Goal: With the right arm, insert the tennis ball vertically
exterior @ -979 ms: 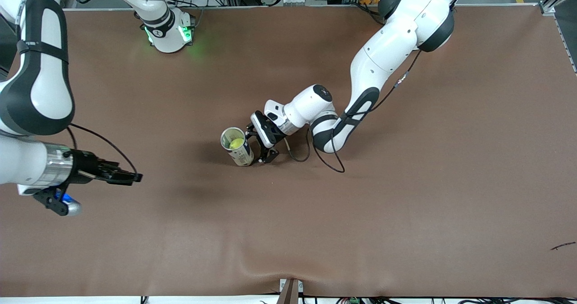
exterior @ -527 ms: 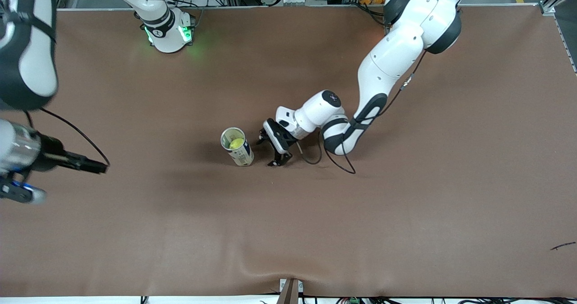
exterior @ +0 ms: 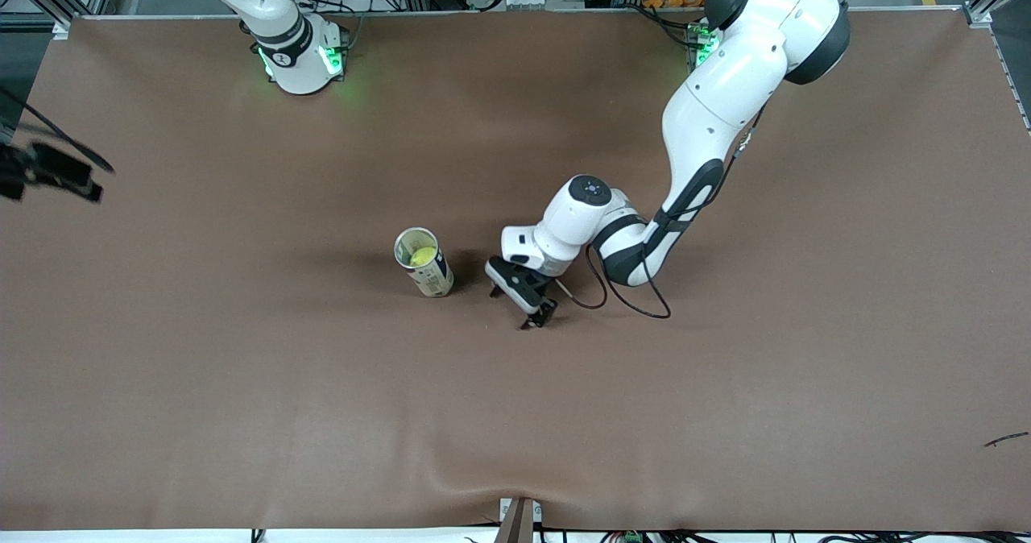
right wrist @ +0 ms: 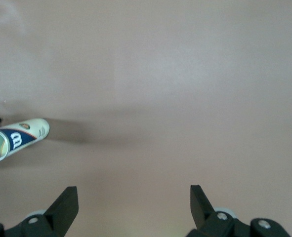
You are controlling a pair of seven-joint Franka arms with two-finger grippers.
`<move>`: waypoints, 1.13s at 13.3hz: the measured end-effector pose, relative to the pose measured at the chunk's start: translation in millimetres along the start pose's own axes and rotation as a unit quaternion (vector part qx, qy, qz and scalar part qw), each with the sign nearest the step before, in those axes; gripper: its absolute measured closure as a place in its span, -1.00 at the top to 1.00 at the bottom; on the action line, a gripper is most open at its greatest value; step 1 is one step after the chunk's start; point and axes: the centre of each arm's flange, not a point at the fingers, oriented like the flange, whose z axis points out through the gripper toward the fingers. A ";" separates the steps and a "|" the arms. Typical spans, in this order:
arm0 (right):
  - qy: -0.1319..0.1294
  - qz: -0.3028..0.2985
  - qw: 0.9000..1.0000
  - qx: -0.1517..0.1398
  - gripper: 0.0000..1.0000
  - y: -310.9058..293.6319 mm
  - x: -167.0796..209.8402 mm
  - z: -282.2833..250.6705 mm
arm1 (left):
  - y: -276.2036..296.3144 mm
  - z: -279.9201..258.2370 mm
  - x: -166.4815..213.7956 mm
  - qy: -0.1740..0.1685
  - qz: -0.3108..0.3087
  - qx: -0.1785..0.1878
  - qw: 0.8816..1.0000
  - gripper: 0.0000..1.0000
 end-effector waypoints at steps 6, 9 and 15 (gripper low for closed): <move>-0.008 -0.015 1.000 0.007 1.00 -2.1 -57.2 -6.2 | -88.5 -40.4 31.4 -0.074 -0.133 0.056 0.987 1.00; -0.011 -0.021 1.000 0.000 1.00 -8.6 -53.8 4.3 | -125.7 -79.7 54.8 -0.101 -0.180 0.080 0.975 1.00; 0.013 -0.029 0.999 -0.030 1.00 -16.1 -52.9 -10.2 | -181.7 -207.4 100.2 -0.103 -0.242 0.120 0.957 1.00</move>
